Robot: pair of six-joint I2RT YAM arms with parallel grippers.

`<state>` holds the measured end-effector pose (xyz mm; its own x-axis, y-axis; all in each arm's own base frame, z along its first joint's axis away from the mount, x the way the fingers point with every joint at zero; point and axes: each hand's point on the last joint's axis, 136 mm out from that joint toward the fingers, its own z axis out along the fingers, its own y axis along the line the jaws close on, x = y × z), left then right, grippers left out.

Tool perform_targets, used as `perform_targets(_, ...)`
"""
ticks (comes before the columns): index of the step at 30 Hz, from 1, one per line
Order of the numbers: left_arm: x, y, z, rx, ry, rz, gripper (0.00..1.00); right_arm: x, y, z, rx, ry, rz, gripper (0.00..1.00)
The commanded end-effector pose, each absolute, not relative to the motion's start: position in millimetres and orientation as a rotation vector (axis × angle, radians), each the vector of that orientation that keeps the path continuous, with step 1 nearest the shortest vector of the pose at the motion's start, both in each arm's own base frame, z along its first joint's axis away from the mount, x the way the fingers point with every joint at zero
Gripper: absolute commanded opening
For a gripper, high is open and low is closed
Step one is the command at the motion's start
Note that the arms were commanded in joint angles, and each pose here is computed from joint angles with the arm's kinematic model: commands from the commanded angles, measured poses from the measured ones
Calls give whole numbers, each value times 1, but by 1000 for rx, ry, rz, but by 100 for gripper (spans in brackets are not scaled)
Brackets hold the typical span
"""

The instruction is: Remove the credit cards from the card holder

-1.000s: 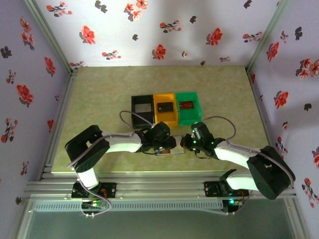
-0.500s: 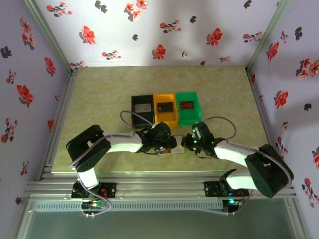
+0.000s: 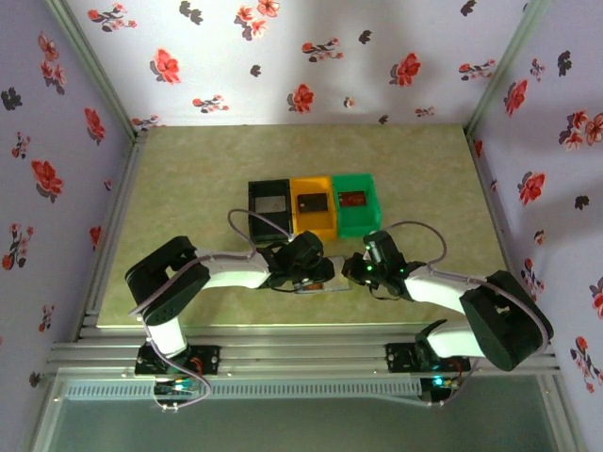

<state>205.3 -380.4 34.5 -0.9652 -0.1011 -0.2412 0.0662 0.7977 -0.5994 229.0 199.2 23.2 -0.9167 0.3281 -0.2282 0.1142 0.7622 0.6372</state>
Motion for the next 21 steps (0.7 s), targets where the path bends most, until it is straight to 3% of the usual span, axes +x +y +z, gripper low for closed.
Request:
perform_targets(1,204,-371,19,8,2757,-803,38,219,187,5,367,2691,851,0)
perform_targets(21,201,-373,14,50,2771,-725,39,215,187,3,367,2705,874,0)
